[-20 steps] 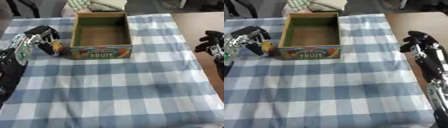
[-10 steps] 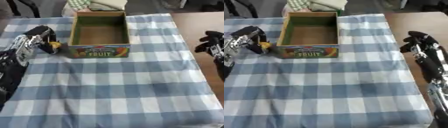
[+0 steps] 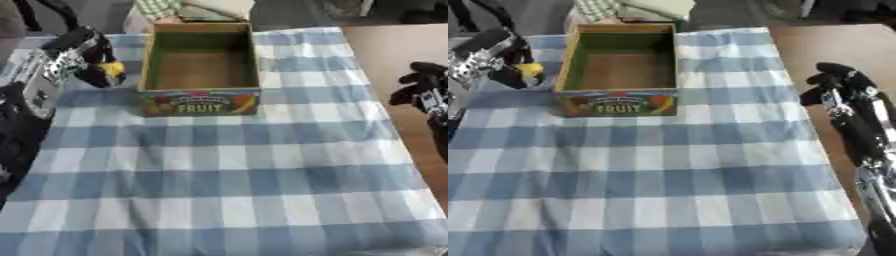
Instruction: Pick up objects on the table and place them in the box.
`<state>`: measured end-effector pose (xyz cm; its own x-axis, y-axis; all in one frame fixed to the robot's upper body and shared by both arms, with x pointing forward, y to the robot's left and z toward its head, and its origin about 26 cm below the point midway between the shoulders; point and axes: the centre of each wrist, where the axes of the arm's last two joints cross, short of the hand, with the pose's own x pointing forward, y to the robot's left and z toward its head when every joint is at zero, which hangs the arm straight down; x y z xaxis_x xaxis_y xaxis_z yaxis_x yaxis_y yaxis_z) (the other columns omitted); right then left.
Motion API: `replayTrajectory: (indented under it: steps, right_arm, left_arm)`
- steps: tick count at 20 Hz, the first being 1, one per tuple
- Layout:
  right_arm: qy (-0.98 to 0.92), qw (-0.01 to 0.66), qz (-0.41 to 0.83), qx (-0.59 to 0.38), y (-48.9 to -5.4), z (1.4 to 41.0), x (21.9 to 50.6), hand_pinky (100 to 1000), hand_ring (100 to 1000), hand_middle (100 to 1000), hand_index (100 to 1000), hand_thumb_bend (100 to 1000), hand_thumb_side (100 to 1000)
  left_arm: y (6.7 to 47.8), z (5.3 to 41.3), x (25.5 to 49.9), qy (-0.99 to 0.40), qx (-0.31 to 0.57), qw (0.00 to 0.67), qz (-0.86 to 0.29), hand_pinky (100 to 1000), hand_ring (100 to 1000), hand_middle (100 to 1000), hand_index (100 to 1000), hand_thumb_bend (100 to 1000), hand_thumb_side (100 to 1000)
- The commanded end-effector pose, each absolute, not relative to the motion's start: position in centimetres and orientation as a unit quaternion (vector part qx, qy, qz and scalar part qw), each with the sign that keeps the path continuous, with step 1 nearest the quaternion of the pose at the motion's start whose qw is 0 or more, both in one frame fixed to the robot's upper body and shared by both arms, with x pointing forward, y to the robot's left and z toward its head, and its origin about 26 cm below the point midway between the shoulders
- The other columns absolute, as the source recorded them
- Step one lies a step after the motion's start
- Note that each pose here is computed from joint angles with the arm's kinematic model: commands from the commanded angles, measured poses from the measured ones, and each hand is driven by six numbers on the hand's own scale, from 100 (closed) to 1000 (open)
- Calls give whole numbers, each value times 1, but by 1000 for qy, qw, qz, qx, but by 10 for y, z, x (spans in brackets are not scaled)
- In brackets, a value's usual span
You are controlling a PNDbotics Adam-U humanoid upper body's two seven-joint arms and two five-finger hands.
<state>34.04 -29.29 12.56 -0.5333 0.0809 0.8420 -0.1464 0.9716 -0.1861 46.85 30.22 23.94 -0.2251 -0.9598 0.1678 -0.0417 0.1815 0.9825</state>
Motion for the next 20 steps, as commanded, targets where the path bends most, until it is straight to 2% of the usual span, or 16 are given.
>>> replayTrajectory:
  steps: [1,5,9,16,18,20]
  right_arm:
    - [-872,472,127,14,-297,135,342,578,567,607,785,100,453]
    - [-872,470,132,21,-293,137,343,578,567,607,785,100,453]
    - [-873,469,135,26,-290,138,344,578,566,607,785,100,453]
    - [-873,468,136,29,-288,138,345,578,566,607,785,100,454]
    - [-873,468,136,30,-288,138,345,578,566,607,785,100,454]
    - [-872,469,135,30,-288,137,345,578,566,606,784,100,454]
  left_arm:
    - [289,278,464,-636,423,432,-480,535,334,291,360,353,100]
    - [254,279,472,-647,400,416,-499,536,341,298,367,362,100]
    - [227,262,481,-647,387,424,-501,533,345,301,370,380,100]
    - [213,226,492,-628,396,439,-507,545,391,353,422,400,100]
    - [213,222,492,-625,401,435,-509,558,427,397,465,459,129]
    - [214,219,491,-628,407,429,-506,584,491,478,553,587,225]
